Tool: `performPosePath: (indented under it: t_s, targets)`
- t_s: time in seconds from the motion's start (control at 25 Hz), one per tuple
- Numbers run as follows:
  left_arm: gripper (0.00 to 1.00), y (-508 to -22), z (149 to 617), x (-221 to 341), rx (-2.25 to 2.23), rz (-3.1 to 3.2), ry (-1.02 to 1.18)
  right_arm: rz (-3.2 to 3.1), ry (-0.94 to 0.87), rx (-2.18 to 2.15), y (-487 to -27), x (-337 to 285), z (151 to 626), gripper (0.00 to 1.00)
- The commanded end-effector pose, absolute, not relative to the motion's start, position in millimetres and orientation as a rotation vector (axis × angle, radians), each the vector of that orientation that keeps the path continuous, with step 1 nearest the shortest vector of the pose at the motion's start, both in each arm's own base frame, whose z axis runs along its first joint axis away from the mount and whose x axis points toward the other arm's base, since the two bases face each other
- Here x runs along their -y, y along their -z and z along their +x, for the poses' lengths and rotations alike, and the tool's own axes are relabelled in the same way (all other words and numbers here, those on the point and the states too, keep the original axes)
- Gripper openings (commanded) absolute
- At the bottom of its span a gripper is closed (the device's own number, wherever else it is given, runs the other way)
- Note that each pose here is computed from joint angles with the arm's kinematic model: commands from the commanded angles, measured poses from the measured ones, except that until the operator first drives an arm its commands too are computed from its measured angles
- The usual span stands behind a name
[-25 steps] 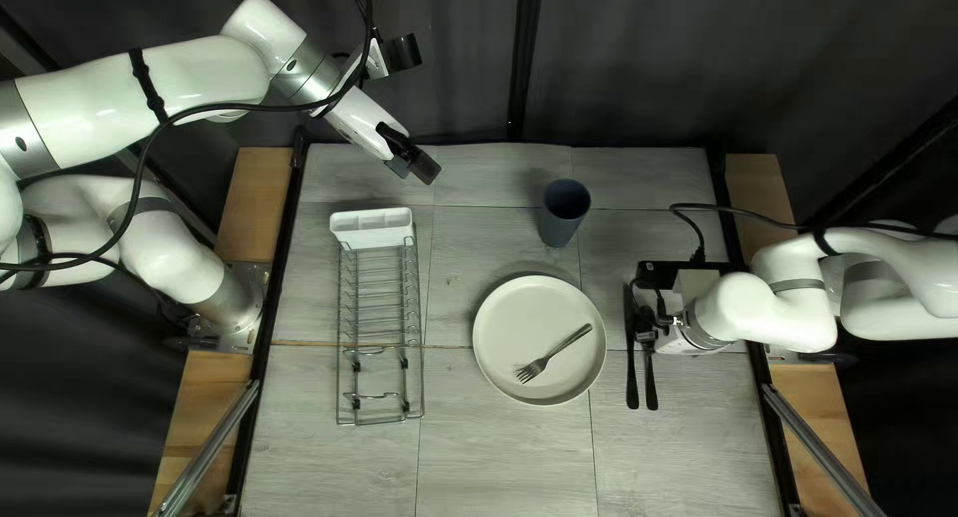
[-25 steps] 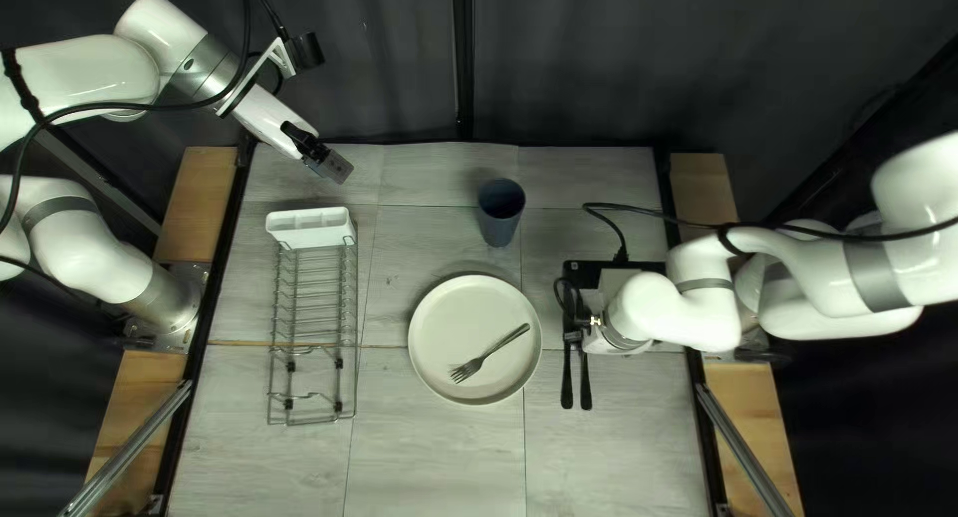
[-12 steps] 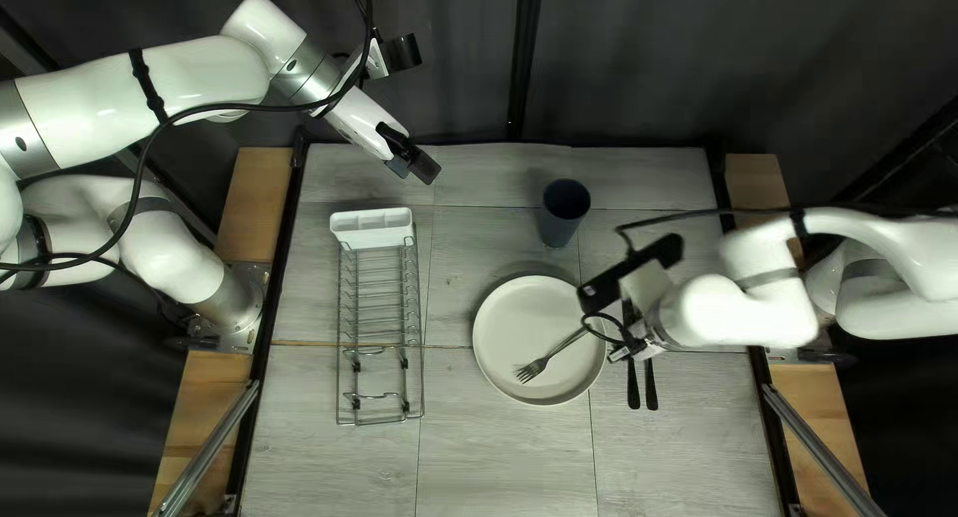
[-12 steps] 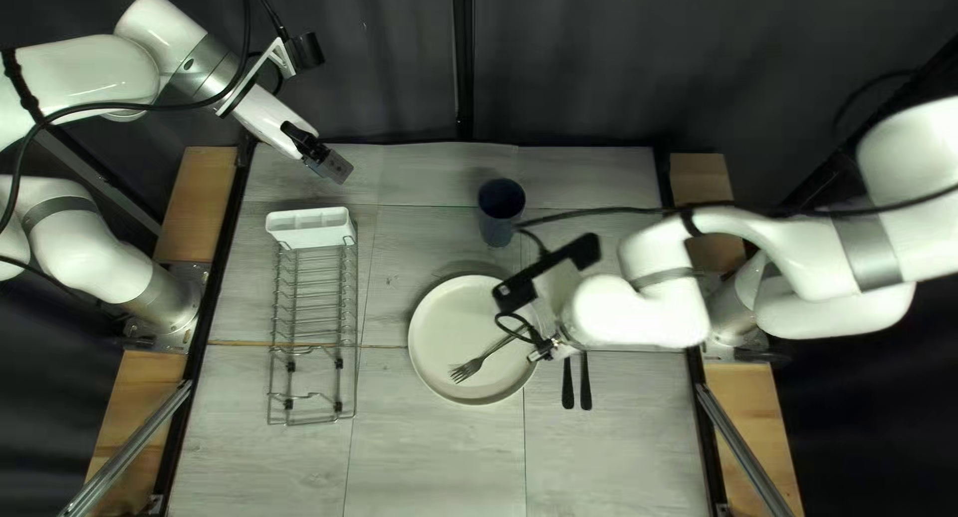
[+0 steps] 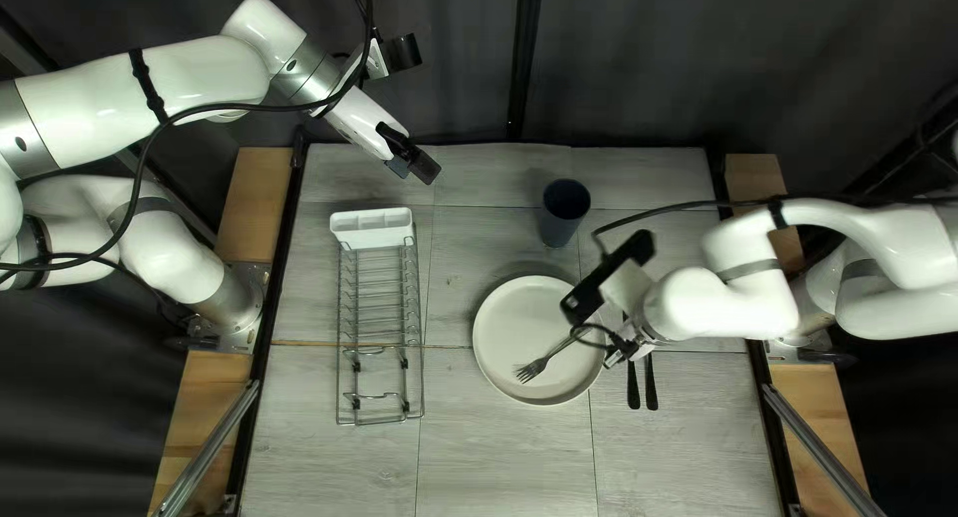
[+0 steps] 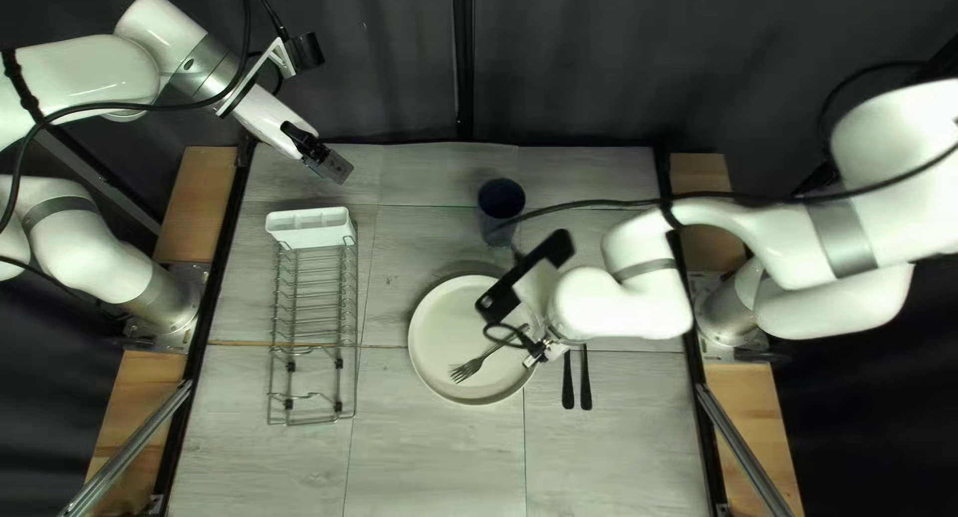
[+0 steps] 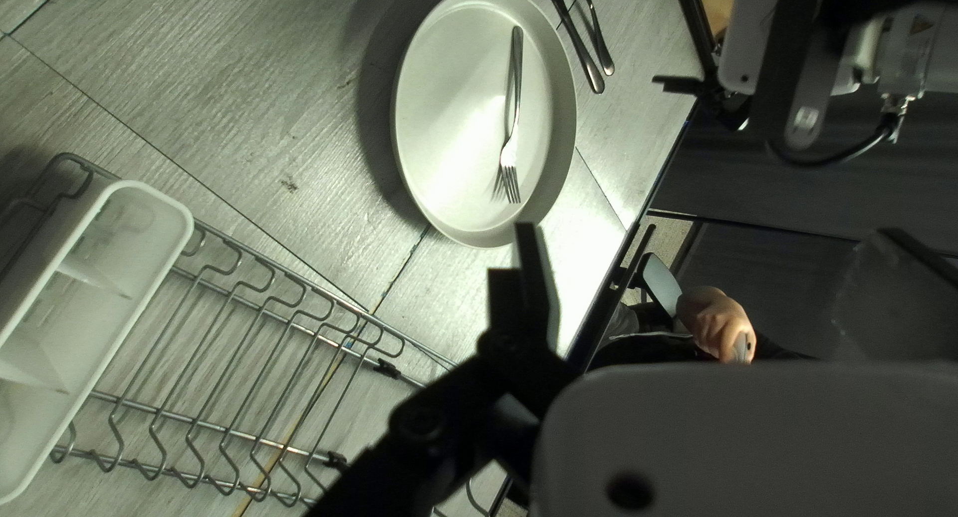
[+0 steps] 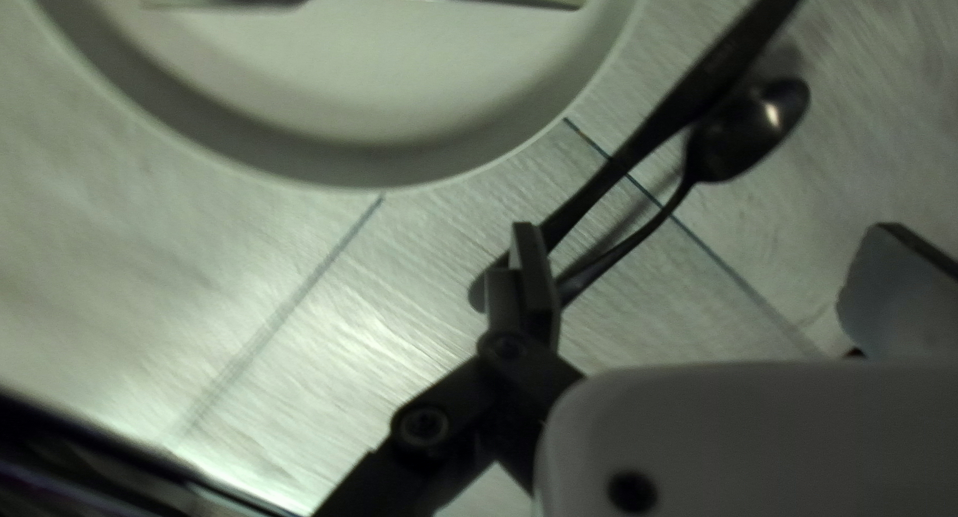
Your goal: Pick up and place plate onto table. Place down one fork to the left of the plate. Place spoon and knife to the right of the plate. Place cup above the knife and spoon
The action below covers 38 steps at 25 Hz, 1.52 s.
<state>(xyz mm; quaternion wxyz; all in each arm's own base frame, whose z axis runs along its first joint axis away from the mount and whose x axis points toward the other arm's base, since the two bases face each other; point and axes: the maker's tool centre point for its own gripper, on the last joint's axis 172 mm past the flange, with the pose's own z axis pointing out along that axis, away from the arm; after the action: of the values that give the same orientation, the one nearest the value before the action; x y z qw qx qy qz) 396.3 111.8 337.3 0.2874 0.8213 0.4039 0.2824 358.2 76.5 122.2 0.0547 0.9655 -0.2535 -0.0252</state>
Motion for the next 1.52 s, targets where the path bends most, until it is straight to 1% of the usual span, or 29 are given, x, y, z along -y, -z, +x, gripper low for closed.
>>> performPosePath:
  t_s: [0.04, 0.32, 0.4, 0.52, 0.56, 0.64, 0.88, 1.0, 1.24, 1.52]
  targets:
    - [1.0, -337, 396, -112, -1.079, 2.194, -0.754, 3.013, 0.172, 0.533, -113, -72, 361, 1.0]
    - [1.0, -337, 396, -112, -1.079, 2.194, -0.754, 3.013, 0.172, 0.533, -113, -72, 361, 1.0]
    - [1.0, -337, 396, -112, -1.079, 2.194, -0.754, 3.02, 0.138, 0.439, -110, -73, 361, 1.0]
    - [1.0, -337, 396, -112, -1.079, 2.194, -0.754, 3.06, 0.055, 0.175, -104, -72, 369, 1.0]
    - [1.0, -337, 396, -112, -1.079, 2.194, -0.754, 3.074, 0.021, 0.028, -102, -75, 374, 1.0]
    - [1.0, -337, 396, -112, -1.079, 2.194, -0.754, 3.075, 0.012, -0.102, -100, -75, 381, 1.0]
    - [1.0, -337, 396, -112, -1.079, 2.194, -0.754, 3.075, 0.012, -0.102, -100, -75, 381, 1.0]
    - [1.0, -337, 396, -112, -1.079, 2.194, -0.754, 3.081, 0.002, -0.138, -92, -76, 384, 1.0]
    - [1.0, -337, 396, -112, -1.079, 2.194, -0.754, 3.07, -0.068, -0.461, -68, -81, 414, 1.0]
    - [1.0, -337, 396, -112, -1.079, 2.194, -0.754, 3.051, -0.027, -0.659, -38, -75, 436, 1.0]
